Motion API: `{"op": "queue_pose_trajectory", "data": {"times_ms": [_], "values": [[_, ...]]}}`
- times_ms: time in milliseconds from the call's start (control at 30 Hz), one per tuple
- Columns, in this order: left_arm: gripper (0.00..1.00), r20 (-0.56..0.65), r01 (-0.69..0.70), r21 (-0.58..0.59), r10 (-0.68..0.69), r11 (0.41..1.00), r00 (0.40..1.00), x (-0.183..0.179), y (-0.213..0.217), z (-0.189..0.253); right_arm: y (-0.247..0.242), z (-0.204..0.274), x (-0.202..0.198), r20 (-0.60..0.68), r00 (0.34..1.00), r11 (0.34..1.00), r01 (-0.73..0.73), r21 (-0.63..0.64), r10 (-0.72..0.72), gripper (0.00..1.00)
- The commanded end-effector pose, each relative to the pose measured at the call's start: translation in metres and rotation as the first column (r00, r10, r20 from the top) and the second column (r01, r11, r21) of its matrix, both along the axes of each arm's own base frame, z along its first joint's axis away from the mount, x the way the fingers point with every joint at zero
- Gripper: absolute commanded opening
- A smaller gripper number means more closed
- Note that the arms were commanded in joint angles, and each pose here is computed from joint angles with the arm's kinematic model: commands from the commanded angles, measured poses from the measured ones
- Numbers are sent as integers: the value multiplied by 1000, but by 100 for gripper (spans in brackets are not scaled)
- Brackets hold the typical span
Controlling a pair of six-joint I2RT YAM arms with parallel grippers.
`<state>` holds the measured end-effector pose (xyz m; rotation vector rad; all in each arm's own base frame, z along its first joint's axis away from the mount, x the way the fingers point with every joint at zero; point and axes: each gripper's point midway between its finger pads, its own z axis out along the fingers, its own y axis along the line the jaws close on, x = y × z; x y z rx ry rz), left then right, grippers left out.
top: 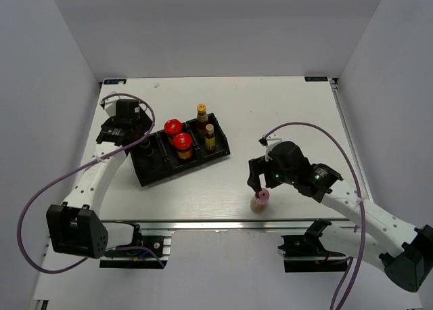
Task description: Organize the condiment bottles
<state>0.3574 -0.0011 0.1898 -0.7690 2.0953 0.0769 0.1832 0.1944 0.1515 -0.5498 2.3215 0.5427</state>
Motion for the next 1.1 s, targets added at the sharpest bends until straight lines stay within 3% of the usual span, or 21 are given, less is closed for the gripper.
{"op": "queue_pose_trajectory", "data": {"times_ms": [0, 100, 433, 867, 967, 1000, 1067], "values": [[98, 23, -1, -56, 2, 998, 1000, -13, -6, 12, -1, -9, -8, -12, 1000, 998, -14, -68, 13, 89], [98, 20, 4, -69, -3, 998, 1000, -18, -7, 12, 4, -16, -18, -30, 999, 995, -37, -92, 35, 89], [98, 23, 39, -113, -36, 993, 999, -21, -17, 10, -23, -39, -31, -96, 987, 954, 100, -284, -132, 89], [98, 32, 51, -124, -48, 991, 998, -22, -19, 9, -15, -47, -39, -143, 984, 968, 71, -243, -108, 80], [98, 33, 55, -128, -51, 990, 998, -22, -20, 9, -12, -46, -37, -140, 985, 970, 65, -235, -100, 72], [98, 36, 57, -128, -53, 990, 998, -23, -20, 10, -10, -44, -37, -136, 986, 972, 60, -228, -93, 63], [98, 43, 60, -128, -55, 990, 998, -23, -20, 11, -7, -43, -37, -142, 987, 975, 49, -217, -82, 54]]}}
